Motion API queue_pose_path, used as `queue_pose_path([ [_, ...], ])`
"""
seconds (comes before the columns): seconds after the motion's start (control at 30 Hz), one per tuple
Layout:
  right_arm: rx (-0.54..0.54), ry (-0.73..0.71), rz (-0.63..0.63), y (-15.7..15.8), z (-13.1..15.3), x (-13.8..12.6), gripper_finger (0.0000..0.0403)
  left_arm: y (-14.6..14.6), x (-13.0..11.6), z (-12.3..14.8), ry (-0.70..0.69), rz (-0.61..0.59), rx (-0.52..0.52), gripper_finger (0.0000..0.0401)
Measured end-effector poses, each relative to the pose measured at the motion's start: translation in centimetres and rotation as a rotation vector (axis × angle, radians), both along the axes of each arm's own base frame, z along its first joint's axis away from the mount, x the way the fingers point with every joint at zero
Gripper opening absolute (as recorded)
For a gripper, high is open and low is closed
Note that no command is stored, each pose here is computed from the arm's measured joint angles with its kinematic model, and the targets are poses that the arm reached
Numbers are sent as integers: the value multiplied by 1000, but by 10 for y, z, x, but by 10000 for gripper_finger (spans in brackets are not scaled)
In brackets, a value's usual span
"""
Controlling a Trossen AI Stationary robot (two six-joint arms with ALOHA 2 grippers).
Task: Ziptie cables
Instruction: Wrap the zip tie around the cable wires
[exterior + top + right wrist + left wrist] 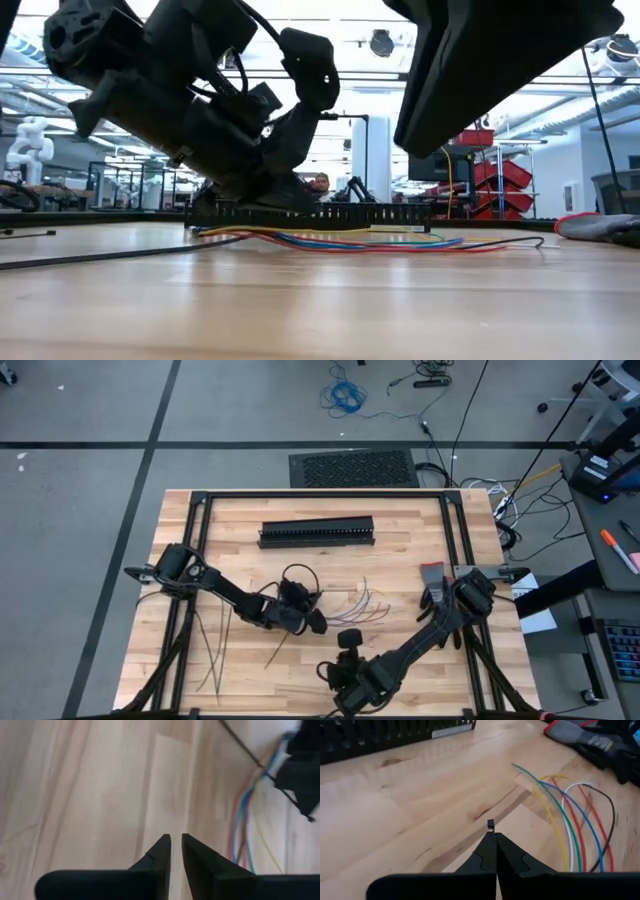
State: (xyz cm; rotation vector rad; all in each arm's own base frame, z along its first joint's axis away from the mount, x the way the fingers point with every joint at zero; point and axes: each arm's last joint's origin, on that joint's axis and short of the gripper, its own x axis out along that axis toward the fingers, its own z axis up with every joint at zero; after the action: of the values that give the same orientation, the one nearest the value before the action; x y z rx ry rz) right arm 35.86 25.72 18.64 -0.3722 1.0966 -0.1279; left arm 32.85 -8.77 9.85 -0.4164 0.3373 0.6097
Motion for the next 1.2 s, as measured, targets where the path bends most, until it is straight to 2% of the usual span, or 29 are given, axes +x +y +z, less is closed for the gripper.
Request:
queue_pose_path([
  [0.13, -64, -91, -83, 4, 1, -5, 54, 0, -1, 0, 5, 16, 16, 0],
  [0.23, -65, -251, -191, 6, -5, -5, 53, 1, -3, -2, 26, 42, 44, 0],
  [0.3, -42, -352, -208, 11, -13, -2, 52, 2, -4, -3, 40, 60, 64, 0],
  [0.47, 62, -516, -98, 13, -31, 16, 52, 6, -8, -7, 79, 107, 82, 0],
  [0.6, 234, -600, -80, -14, -39, 45, 52, 8, -9, -8, 77, 142, 70, 0],
  [0.7, 262, -615, -75, -28, -44, 57, 52, 9, -11, -10, 94, 166, 96, 0],
  [0.83, 254, -598, -68, -34, -45, 60, 52, 11, -17, -14, 159, 190, 128, 0],
  [1.07, 301, -584, -65, -39, -46, 63, 52, 11, -27, -20, 198, 243, 116, 0],
  [1.2, 266, -541, -42, -36, -49, 59, 52, 7, -27, -20, 194, 231, 114, 0],
])
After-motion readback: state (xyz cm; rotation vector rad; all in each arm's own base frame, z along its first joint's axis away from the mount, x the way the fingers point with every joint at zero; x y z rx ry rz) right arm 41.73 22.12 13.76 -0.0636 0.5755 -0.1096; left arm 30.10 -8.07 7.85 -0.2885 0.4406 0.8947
